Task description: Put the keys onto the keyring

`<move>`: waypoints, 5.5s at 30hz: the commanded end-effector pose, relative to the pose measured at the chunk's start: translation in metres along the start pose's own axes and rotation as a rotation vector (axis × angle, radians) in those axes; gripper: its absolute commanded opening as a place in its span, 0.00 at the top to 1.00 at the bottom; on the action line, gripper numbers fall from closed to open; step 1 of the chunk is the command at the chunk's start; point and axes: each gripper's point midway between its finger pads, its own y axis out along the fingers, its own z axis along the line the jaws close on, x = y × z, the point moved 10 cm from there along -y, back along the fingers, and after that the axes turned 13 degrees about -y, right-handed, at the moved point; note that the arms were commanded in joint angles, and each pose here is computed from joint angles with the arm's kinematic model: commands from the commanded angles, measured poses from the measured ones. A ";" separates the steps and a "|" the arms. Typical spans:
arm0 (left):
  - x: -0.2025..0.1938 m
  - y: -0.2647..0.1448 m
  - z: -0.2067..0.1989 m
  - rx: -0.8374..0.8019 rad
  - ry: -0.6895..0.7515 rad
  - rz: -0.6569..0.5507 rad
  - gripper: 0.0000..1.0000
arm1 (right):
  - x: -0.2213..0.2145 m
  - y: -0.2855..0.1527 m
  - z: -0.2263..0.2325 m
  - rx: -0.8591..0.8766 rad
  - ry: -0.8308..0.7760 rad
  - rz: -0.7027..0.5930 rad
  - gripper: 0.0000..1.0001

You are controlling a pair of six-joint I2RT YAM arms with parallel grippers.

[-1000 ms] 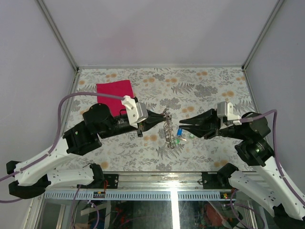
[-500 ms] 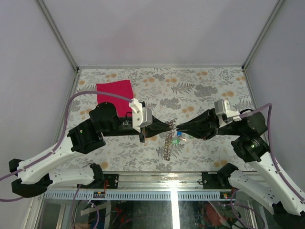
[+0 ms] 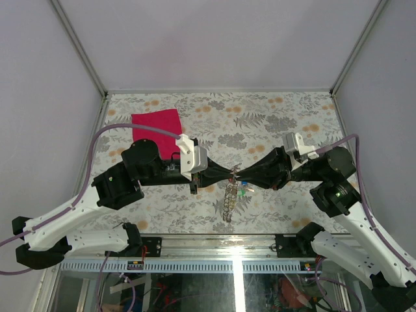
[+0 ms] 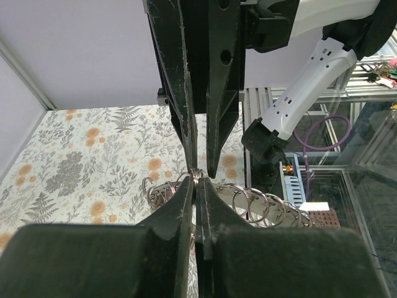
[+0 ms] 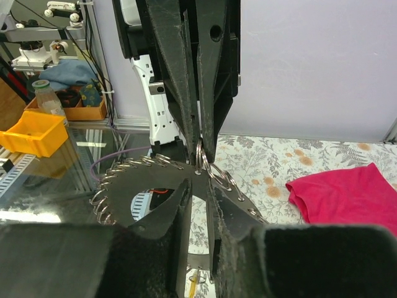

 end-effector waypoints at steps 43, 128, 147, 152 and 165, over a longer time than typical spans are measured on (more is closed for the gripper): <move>0.025 0.001 -0.007 -0.067 0.029 -0.082 1.00 | 0.005 0.001 -0.006 -0.048 -0.086 -0.040 0.72; 0.024 0.009 -0.002 -0.058 0.009 -0.041 1.00 | 0.019 0.001 0.004 0.042 -0.118 -0.152 0.88; 0.028 0.000 0.007 0.105 0.033 -0.083 0.94 | 0.027 -0.002 0.002 -0.030 -0.077 -0.090 1.00; 0.028 -0.001 0.008 0.115 0.035 -0.086 0.87 | 0.027 -0.001 0.001 -0.032 -0.072 -0.093 1.00; 0.027 -0.001 0.007 0.104 0.039 -0.087 0.95 | 0.028 0.000 -0.001 -0.061 -0.059 -0.103 1.00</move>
